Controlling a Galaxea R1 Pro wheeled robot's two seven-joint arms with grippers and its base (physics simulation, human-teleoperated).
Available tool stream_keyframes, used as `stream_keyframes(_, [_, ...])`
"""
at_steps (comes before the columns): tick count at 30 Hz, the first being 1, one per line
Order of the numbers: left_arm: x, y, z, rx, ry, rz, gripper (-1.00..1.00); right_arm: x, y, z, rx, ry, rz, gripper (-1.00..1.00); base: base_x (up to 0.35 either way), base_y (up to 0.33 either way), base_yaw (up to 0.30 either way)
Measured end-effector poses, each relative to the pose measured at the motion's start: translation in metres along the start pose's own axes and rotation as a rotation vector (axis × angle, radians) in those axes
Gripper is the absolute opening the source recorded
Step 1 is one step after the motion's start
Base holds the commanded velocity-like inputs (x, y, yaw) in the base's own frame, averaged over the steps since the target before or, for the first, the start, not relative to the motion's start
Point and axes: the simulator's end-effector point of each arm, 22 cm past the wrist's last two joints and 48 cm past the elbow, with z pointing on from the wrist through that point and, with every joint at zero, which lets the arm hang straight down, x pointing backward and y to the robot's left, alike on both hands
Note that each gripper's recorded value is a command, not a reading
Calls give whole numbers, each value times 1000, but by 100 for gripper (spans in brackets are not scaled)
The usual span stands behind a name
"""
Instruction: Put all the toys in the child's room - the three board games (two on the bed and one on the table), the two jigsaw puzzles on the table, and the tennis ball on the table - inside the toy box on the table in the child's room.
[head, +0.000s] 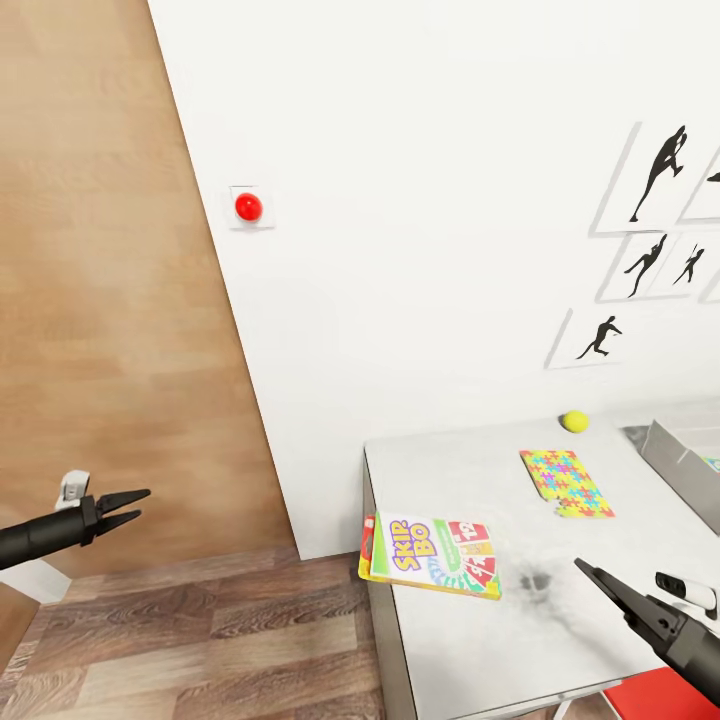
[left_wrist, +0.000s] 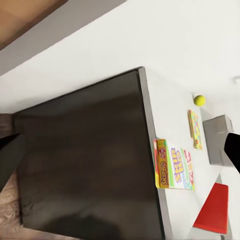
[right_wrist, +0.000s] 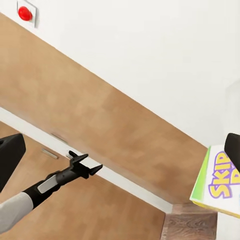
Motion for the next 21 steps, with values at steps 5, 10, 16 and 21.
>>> stream_keyframes(5, [1,-1,1,0,4,4,100,-1,0,-1,-1,-1,2,100,0,0,-69])
stream_keyframes(10, [1,-2,0,2,4,7,100,-1,2,-1,-3,-3,2,100,0,0,-159])
stream_keyframes(16, [0,-5,-1,4,3,12,100,-3,4,-1,-8,-6,-1,100,0,0,-203])
stream_keyframes(21, [-1,-7,-1,7,1,16,100,-4,6,-2,-12,-9,-4,100,0,0,-220])
